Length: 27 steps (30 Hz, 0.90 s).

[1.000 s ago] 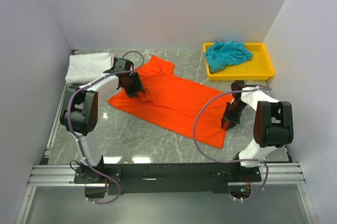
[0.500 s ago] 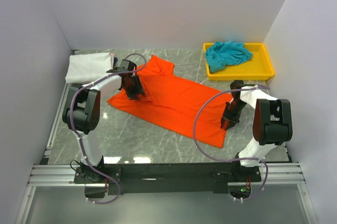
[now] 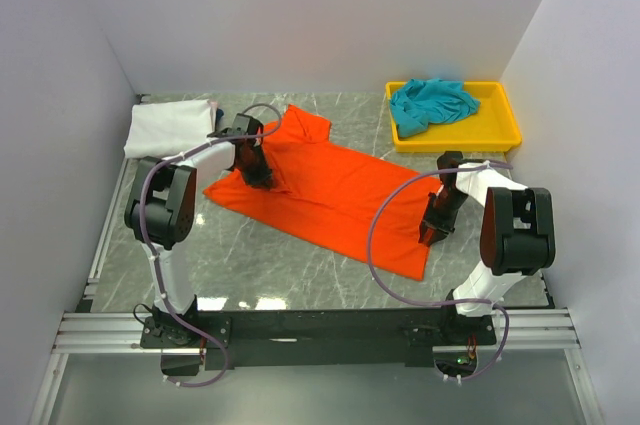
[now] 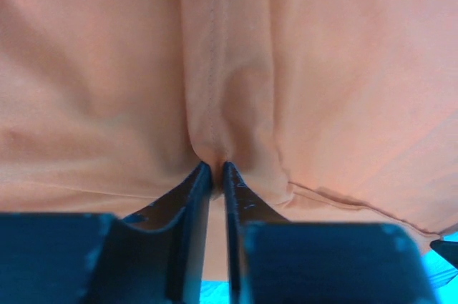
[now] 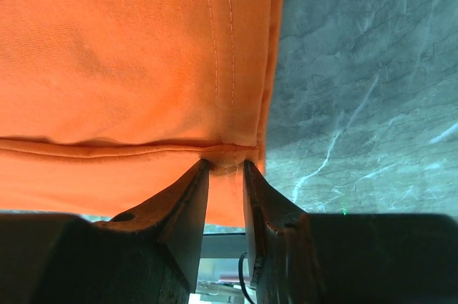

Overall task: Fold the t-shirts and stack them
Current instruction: Fold the tshirt

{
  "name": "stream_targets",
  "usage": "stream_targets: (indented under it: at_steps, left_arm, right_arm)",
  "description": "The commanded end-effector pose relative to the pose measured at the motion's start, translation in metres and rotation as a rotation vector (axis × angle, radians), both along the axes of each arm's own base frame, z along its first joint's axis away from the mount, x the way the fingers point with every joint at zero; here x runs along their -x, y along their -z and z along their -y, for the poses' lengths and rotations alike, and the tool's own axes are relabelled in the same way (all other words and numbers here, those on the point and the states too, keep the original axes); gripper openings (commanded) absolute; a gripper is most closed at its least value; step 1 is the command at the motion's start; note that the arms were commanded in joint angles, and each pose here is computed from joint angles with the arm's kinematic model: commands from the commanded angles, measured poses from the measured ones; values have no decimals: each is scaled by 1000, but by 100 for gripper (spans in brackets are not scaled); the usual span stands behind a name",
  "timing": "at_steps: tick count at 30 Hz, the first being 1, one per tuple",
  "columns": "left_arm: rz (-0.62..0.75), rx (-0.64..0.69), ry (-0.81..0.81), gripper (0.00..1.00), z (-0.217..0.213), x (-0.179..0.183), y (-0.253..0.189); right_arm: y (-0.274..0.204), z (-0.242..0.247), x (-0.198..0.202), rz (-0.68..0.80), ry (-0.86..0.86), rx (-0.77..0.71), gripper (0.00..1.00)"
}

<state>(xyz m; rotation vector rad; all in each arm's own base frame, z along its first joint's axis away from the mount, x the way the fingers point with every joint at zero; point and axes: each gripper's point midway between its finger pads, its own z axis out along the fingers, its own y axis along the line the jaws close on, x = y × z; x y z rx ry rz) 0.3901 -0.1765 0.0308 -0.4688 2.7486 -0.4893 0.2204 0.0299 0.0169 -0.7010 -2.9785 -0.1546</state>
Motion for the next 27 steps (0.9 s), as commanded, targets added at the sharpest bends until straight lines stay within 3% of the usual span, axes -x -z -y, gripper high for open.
stream_targets:
  at_steps: [1,9,27]
  left_arm:
    - [66,47,22,18,16,-15,-24]
    - [94,76,62,2,37,-27,-35]
    - [88,59,191,4,84,-44,-25]
  right_arm:
    - [-5,4,-12,34,-12,13,33]
    - [-3,4,-10,24,-17,13,32]
    - [2,2,-7,8,-22,-2,32]
